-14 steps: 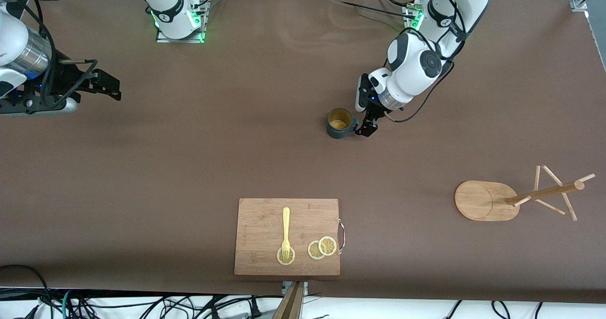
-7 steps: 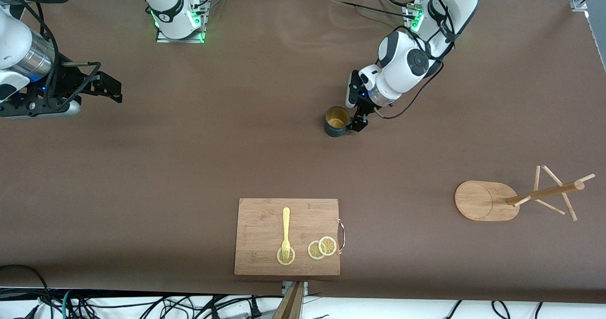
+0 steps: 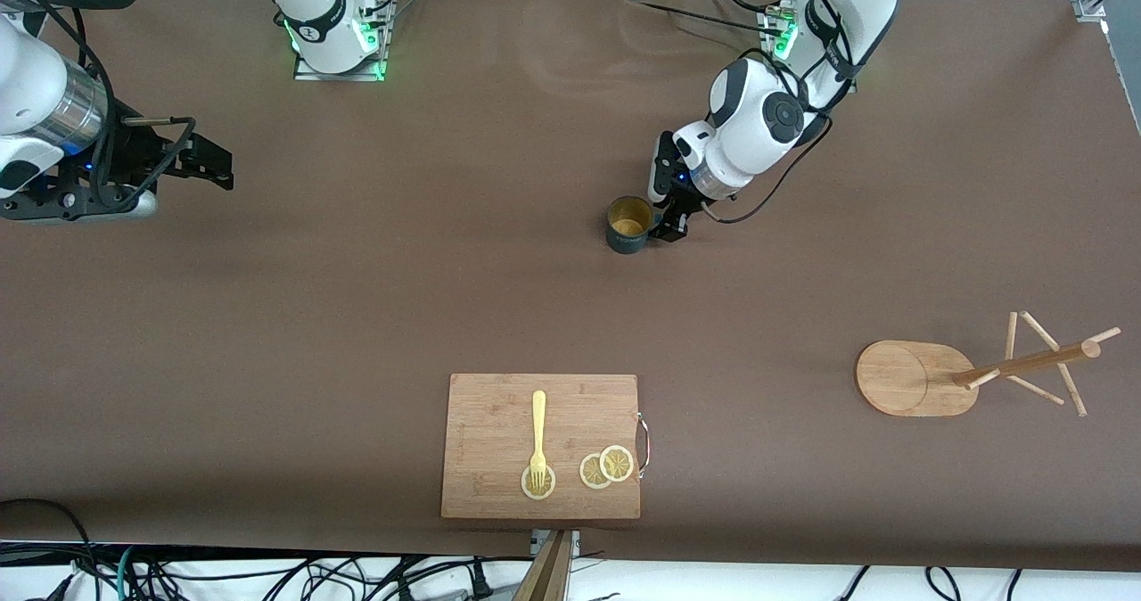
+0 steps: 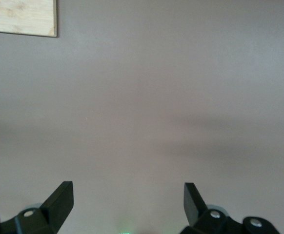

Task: Pass cup and hang on rack
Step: 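Lower the left gripper onto the mug handle and grasp it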

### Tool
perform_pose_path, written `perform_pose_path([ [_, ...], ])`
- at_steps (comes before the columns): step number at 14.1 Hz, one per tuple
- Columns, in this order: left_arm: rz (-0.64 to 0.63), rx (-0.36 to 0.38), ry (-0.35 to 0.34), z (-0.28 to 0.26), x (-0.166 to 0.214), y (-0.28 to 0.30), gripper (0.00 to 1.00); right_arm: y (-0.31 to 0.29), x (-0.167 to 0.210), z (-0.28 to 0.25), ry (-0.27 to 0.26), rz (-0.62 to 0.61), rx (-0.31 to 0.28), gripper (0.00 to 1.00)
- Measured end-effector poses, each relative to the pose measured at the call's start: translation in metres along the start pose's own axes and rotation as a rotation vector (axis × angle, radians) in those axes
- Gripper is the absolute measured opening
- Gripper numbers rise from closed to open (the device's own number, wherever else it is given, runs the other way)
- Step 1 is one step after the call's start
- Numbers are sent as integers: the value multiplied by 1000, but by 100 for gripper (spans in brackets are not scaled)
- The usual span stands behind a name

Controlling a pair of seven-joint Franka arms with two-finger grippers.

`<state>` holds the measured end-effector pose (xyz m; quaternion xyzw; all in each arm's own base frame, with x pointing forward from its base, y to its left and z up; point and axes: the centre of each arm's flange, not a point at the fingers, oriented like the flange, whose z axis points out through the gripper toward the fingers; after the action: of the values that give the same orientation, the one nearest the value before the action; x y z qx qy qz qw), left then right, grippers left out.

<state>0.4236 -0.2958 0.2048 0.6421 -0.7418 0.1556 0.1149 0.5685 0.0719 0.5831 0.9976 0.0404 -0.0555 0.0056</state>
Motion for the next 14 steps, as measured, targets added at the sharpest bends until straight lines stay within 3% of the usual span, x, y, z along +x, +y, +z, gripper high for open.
perform_pose_path([
  [1,-1,0,-1,0,-1,0,50,2,0,1,-3,4,0,100],
  [3,-6,2,-3,-1,-3,-2,45,5,0,1,-4,9,0,100],
  [5,-13,5,-5,-1,-7,-3,22,5,0,1,-4,9,0,100],
  [11,-77,49,-13,-16,-37,-23,21,5,0,1,-4,8,0,100],
  [14,-135,32,-4,-31,-53,-35,21,5,0,1,-4,8,0,100],
])
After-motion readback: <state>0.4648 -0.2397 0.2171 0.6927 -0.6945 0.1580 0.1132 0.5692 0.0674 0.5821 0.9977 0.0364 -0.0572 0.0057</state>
